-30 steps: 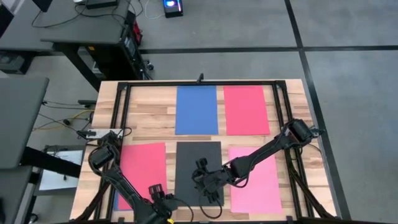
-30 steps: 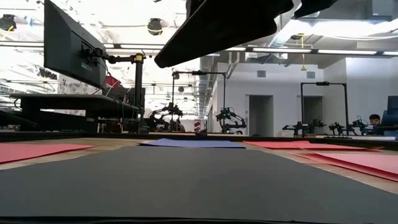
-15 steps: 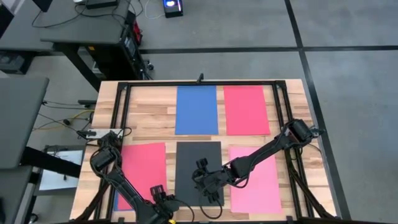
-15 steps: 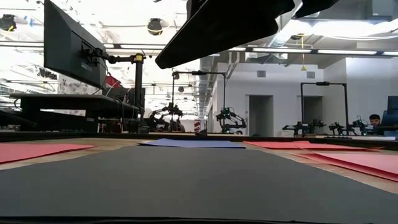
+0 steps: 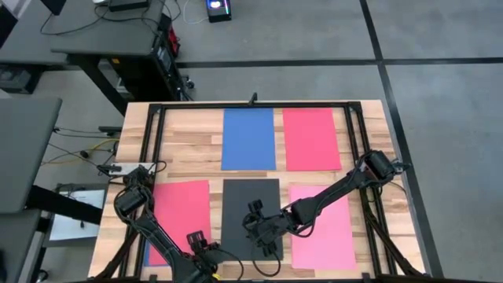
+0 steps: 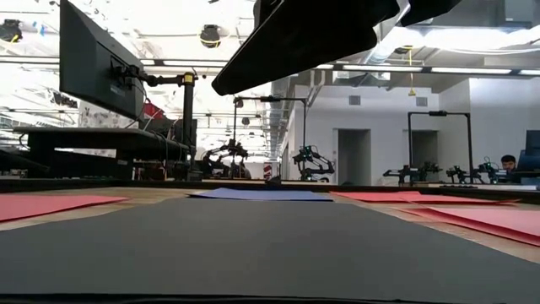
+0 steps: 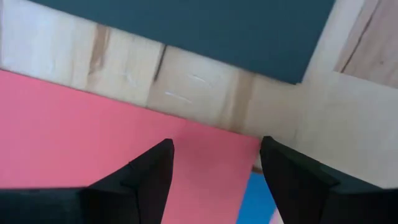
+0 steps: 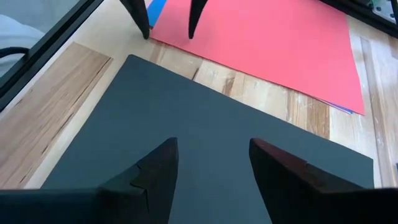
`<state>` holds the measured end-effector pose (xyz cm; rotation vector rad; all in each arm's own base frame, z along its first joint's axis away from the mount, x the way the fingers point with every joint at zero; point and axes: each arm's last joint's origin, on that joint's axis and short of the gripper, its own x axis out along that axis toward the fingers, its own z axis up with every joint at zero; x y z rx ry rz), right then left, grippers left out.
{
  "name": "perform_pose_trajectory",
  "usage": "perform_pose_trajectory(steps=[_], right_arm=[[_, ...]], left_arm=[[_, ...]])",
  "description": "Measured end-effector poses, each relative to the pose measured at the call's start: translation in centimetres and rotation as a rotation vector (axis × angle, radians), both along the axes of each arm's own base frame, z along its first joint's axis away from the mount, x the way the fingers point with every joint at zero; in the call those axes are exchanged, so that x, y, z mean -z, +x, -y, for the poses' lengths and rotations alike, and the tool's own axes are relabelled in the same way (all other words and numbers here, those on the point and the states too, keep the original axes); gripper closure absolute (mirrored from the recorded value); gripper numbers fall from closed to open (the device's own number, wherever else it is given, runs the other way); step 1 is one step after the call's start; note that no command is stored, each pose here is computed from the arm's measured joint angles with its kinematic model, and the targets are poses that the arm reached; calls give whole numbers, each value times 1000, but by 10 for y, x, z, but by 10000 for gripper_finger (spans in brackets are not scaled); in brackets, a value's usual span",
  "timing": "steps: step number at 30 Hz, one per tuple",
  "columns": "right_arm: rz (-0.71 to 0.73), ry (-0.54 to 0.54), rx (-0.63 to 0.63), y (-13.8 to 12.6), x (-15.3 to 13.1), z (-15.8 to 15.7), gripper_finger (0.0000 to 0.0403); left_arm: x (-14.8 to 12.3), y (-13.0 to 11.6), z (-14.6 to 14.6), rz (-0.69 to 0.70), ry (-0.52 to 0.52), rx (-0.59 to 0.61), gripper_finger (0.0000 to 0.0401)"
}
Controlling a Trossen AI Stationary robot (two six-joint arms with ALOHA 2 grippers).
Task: Organize paper
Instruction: Stack the red paper on top of the red paper
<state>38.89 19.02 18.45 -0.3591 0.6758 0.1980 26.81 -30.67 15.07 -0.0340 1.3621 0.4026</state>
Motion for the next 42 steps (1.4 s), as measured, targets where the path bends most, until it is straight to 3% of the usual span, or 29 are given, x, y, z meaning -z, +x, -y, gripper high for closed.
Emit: perform_pose_trajectory(steps=[12,27,34,39,42], right_arm=[[-7,4,12,1,0,2,215],[-8,25,34,2,0,4,215],[0,28,34,2,0,4,215],[172,79,14,17,-5,1,215],[276,12,-44,30,6,2,215]], left_arm=[[-8,-4,-5,-35,77,-16,182],[-36,-26,-7,-79,276,-61,182],[-36,-34,-1,-95,258,-50,182],[-35,-36,1,-123,242,-41,182],[-36,-36,1,-128,240,-41,182]])
